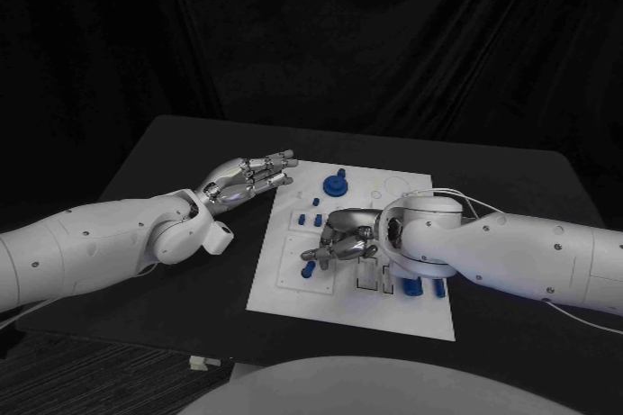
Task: Assemble the parts on the task board
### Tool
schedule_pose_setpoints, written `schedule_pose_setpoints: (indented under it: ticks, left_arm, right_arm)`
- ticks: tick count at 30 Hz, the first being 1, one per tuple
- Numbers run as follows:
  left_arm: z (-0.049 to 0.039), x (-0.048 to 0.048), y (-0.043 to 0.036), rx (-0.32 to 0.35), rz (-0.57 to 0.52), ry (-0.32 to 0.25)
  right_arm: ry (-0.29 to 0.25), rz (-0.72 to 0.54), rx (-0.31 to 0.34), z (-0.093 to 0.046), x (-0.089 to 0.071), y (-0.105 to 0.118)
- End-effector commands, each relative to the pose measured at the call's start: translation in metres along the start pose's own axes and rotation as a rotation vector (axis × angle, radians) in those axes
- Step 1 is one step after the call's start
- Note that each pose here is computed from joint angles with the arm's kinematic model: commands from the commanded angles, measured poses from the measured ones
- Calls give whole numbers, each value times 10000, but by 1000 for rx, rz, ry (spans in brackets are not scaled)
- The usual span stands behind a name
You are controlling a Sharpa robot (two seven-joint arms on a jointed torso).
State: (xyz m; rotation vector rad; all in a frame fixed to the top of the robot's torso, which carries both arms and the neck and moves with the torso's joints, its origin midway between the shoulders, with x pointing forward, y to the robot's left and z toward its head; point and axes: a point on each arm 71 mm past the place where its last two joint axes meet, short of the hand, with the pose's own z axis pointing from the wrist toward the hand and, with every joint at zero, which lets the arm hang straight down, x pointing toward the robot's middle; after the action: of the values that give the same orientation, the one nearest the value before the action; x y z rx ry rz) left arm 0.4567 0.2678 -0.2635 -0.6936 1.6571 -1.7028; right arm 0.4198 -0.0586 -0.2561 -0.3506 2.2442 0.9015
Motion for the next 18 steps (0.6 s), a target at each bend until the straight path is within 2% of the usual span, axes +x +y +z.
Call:
schedule_pose_setpoints:
  ticks: [1, 18]
  left_arm:
    - [5, 17, -28, 41, -14, 7]
    - [13, 18, -22, 38, -15, 8]
  right_arm:
    - [25, -2, 4, 15, 32, 10]
    - [16, -4, -35, 57, 41, 113]
